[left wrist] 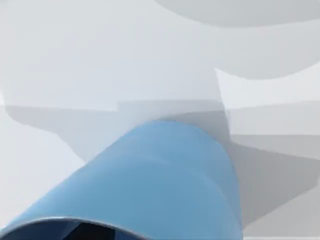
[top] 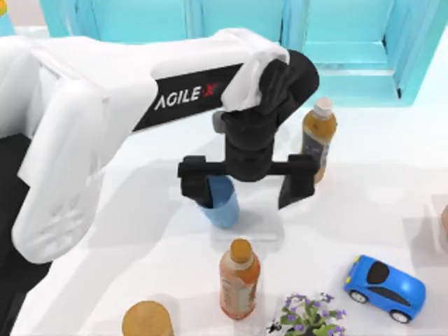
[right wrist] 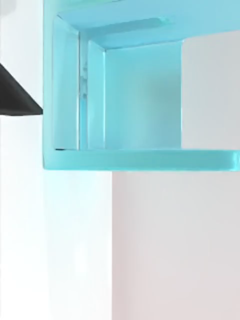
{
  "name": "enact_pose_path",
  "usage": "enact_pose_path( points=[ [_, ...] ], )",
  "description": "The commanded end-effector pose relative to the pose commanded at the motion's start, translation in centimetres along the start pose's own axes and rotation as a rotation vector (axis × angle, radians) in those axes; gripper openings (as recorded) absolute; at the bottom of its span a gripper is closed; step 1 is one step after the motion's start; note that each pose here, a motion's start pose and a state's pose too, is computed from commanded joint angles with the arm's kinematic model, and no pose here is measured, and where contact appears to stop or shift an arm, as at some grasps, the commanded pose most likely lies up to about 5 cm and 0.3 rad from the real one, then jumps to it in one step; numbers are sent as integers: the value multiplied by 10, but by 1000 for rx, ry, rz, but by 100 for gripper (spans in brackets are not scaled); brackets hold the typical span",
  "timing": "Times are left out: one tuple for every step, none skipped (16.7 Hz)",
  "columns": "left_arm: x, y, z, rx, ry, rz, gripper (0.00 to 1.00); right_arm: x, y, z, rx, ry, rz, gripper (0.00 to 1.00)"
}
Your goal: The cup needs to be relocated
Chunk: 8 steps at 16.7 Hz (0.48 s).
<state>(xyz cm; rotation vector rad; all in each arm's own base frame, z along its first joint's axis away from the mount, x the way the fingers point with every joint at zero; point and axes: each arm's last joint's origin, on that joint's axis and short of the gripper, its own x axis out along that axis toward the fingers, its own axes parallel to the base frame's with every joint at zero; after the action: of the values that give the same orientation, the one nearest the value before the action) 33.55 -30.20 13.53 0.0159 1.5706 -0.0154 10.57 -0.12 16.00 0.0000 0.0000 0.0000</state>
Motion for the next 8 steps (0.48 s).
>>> enact_pose_path(
  points=[
    [0, 0, 0, 0, 0, 0, 100, 0, 0, 0, 0, 0, 0, 100],
    [0, 0, 0, 0, 0, 0, 100, 0, 0, 0, 0, 0, 0, 100],
    [0, 0, 0, 0, 0, 0, 100, 0, 0, 0, 0, 0, 0, 100],
    [0, 0, 0, 0, 0, 0, 100, 0, 0, 0, 0, 0, 0, 100],
    [0, 0, 0, 0, 0, 0, 92, 0, 0, 0, 0, 0, 0, 100],
    [0, 0, 0, 0, 0, 0, 85, 0, 0, 0, 0, 0, 0, 100],
    [0, 0, 0, 0, 0, 0, 77, 0, 0, 0, 0, 0, 0, 100],
    [0, 0, 0, 0, 0, 0, 70, 0, 0, 0, 0, 0, 0, 100]
  ],
)
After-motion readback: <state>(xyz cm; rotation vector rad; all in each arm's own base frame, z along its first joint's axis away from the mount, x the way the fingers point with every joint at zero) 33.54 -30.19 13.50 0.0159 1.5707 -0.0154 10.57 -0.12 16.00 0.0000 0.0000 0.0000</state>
